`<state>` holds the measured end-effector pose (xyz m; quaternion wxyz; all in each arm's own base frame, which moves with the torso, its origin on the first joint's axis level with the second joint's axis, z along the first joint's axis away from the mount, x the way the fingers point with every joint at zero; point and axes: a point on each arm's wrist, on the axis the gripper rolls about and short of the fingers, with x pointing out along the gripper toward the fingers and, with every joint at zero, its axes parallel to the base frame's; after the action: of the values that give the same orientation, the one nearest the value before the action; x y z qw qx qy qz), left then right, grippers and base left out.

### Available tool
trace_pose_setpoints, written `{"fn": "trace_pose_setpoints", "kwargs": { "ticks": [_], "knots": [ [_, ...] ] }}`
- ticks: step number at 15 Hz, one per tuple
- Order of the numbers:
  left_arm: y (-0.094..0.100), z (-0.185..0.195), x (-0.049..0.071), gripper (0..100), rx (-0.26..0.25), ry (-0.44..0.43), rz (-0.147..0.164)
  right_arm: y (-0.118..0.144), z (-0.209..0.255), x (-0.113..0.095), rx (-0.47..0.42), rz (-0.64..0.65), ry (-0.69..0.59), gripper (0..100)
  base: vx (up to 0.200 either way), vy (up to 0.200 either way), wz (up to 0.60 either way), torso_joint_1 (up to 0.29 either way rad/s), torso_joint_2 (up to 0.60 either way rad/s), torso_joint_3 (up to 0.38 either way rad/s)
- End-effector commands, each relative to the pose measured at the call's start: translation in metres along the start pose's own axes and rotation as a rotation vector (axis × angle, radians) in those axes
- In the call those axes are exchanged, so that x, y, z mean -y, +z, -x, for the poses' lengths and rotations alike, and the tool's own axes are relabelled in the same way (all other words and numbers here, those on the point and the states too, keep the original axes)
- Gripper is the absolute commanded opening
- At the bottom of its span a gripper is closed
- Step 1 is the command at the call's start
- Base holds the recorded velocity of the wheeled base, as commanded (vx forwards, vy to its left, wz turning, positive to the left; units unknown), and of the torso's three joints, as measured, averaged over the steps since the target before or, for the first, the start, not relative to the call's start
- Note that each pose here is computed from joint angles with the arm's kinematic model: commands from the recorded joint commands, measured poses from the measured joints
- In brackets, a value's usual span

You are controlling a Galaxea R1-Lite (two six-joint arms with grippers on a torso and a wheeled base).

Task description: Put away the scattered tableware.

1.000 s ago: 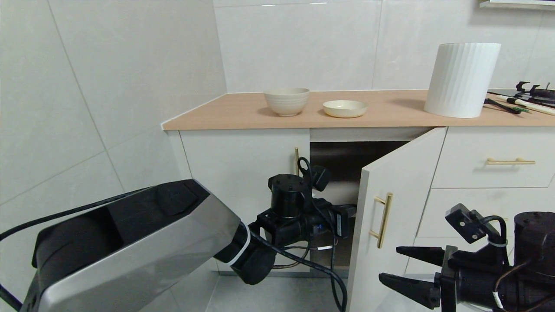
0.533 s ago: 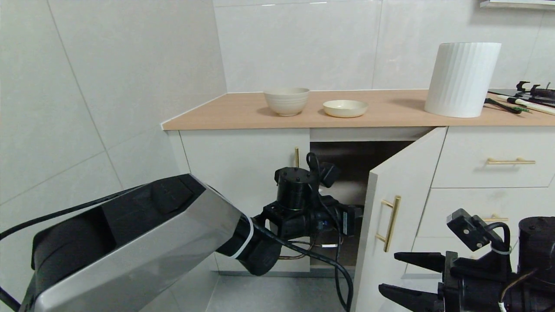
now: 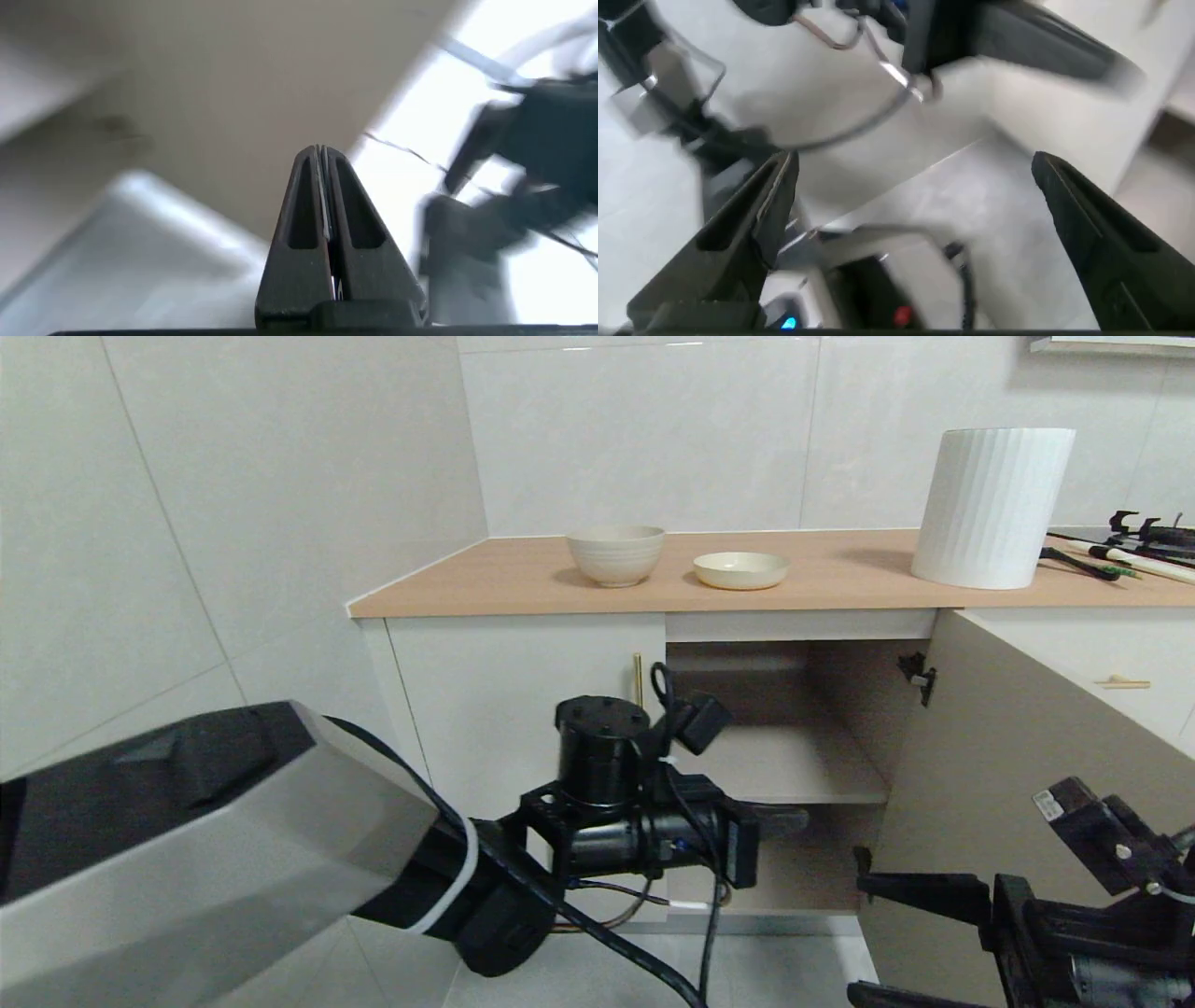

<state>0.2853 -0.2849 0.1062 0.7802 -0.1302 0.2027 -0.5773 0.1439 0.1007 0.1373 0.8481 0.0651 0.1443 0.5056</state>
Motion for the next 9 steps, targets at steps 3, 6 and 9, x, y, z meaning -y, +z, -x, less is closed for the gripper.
{"fn": "trace_pose_setpoints", "kwargs": {
  "ticks": [3, 6, 9],
  "knots": [
    [0.032, 0.101, -0.01, 0, 0.133, 0.22, 0.011, 0.023, -0.04, 0.026, 0.004, -0.014, -0.237, 100, 0.0, 0.0, 0.0, 0.0, 0.0, 0.0],
    [0.05, 0.175, 0.0, 0, 0.172, 0.376, 0.063, 0.059, -0.066, 0.042, -0.016, -0.029, -0.418, 100, 0.0, 0.0, 0.0, 0.0, 0.0, 0.0],
    [0.057, 0.237, 0.025, 0, 0.158, 0.533, 0.158, 0.107, -0.073, 0.042, -0.041, -0.038, -0.501, 100, 0.0, 0.0, 0.0, 0.0, 0.0, 0.0]
  ]
}}
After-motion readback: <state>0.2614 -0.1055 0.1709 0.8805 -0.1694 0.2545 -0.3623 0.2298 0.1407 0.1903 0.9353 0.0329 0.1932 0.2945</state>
